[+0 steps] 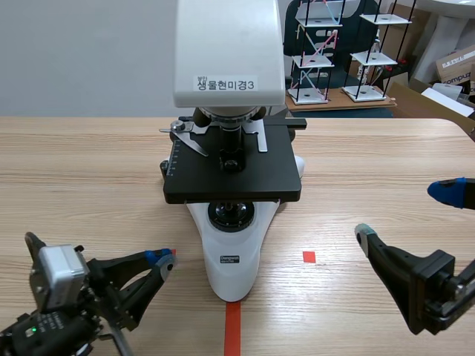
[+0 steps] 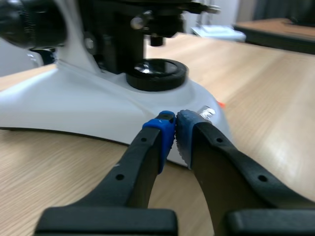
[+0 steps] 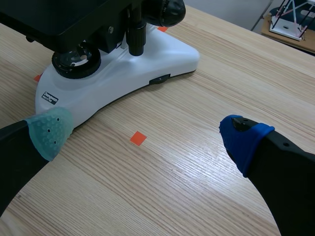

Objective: Return to the home posture

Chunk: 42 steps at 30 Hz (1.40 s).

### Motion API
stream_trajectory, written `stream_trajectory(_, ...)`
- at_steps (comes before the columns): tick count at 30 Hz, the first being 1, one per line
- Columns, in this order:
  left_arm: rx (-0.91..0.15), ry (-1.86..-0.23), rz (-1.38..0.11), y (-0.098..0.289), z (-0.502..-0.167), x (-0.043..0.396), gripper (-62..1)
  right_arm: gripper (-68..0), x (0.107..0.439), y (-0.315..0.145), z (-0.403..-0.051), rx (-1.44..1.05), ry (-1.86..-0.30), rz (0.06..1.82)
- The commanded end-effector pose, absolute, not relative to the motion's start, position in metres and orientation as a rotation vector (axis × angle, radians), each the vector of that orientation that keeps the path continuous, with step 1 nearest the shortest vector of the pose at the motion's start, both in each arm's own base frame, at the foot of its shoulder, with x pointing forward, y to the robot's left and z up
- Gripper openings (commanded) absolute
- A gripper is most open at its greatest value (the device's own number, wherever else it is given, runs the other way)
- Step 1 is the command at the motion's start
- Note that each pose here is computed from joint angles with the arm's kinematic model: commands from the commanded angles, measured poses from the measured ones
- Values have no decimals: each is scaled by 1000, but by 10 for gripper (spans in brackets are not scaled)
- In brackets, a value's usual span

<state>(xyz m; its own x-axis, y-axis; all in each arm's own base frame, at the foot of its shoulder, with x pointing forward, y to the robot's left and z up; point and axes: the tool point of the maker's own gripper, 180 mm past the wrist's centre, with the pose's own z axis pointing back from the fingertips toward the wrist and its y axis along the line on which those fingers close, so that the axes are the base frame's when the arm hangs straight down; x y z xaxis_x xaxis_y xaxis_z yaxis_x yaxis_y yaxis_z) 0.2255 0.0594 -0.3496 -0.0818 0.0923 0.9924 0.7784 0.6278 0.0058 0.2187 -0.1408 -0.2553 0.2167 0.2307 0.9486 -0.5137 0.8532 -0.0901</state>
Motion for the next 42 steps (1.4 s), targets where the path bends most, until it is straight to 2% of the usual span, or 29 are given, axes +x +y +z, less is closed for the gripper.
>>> stream_trajectory(1,-779,-1575,-693,66,-338,214,-533,4,222,-141,-248,265,-1280,524)
stream_trajectory(4,-787,-1517,-757,72,-332,195,-461,4,222,-141,-248,265,-1280,524)
stream_trajectory(8,-756,-1408,-820,81,-327,175,-268,4,222,-141,-248,265,-1280,524)
stream_trajectory(13,-705,-1333,-815,93,-309,167,-84,4,222,-141,-248,265,-1280,524)
stream_trajectory(16,-674,-1303,-818,95,-293,169,5,4,222,-141,-248,265,-1280,524)
stream_trajectory(23,-604,-1270,-841,92,-257,183,14,4,222,-141,-248,265,-1280,524)
stream_trajectory(30,-491,-1411,-821,91,-214,202,14,4,222,-141,-248,265,-1280,524)
stream_trajectory(34,-444,-1425,-819,91,-208,208,14,4,222,-141,-248,265,-1280,524)
stream_trajectory(42,-441,-1431,-822,90,-206,209,14,4,222,-141,-248,265,-1280,524)
